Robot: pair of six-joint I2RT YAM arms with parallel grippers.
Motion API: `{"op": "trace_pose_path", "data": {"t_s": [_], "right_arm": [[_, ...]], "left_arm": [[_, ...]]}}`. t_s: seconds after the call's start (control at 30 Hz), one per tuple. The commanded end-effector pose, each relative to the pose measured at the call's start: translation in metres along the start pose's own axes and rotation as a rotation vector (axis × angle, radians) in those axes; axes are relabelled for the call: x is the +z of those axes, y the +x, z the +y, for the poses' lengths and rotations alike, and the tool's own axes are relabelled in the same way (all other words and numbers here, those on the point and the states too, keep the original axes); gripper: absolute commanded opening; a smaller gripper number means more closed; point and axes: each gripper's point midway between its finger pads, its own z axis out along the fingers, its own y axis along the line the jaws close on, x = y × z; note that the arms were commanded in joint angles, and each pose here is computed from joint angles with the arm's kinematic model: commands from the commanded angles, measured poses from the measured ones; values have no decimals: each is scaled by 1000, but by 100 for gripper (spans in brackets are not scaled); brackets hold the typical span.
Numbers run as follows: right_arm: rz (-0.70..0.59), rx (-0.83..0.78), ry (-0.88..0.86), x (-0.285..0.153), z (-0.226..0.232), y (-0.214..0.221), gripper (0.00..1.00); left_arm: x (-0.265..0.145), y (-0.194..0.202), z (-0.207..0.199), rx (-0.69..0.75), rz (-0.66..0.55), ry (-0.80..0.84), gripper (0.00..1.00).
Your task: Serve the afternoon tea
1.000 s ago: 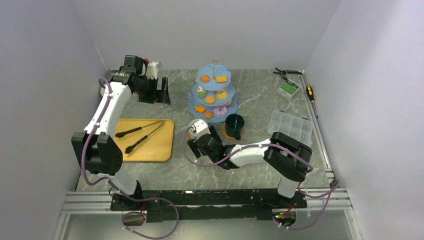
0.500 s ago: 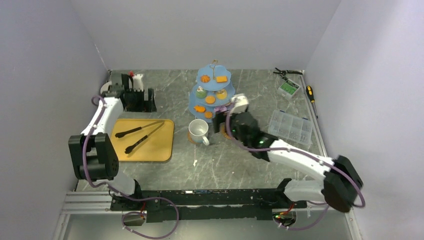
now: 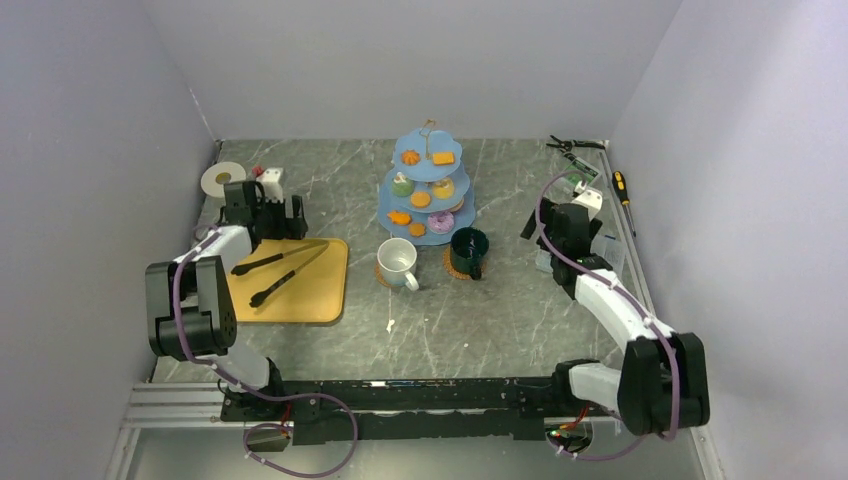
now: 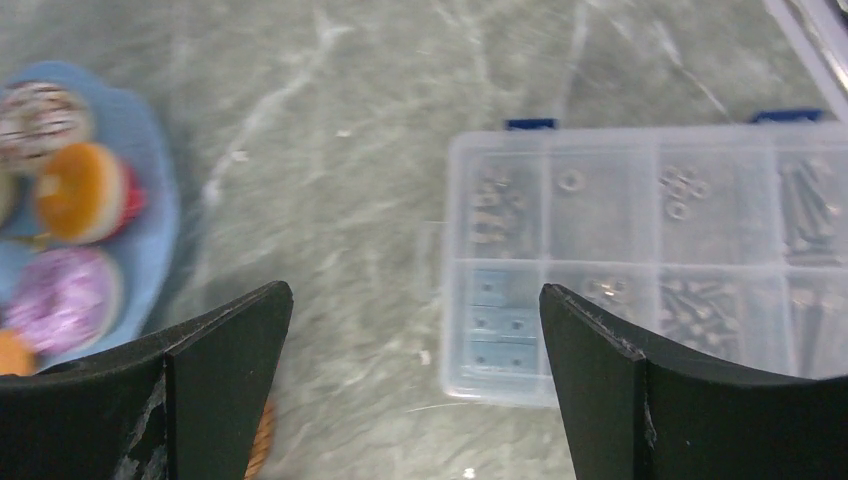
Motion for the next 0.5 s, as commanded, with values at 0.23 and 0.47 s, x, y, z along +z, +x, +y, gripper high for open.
{"op": "trace_pose_path", "data": {"t_s": [0.23, 0.47], "right_arm": [[-129, -117, 286, 33, -63, 3, 100], [-250, -110, 282, 35, -70, 4, 100]], "left_arm": [[4, -6, 5, 7, -302, 27, 93], [8, 16, 15, -21, -369, -47, 93]]}}
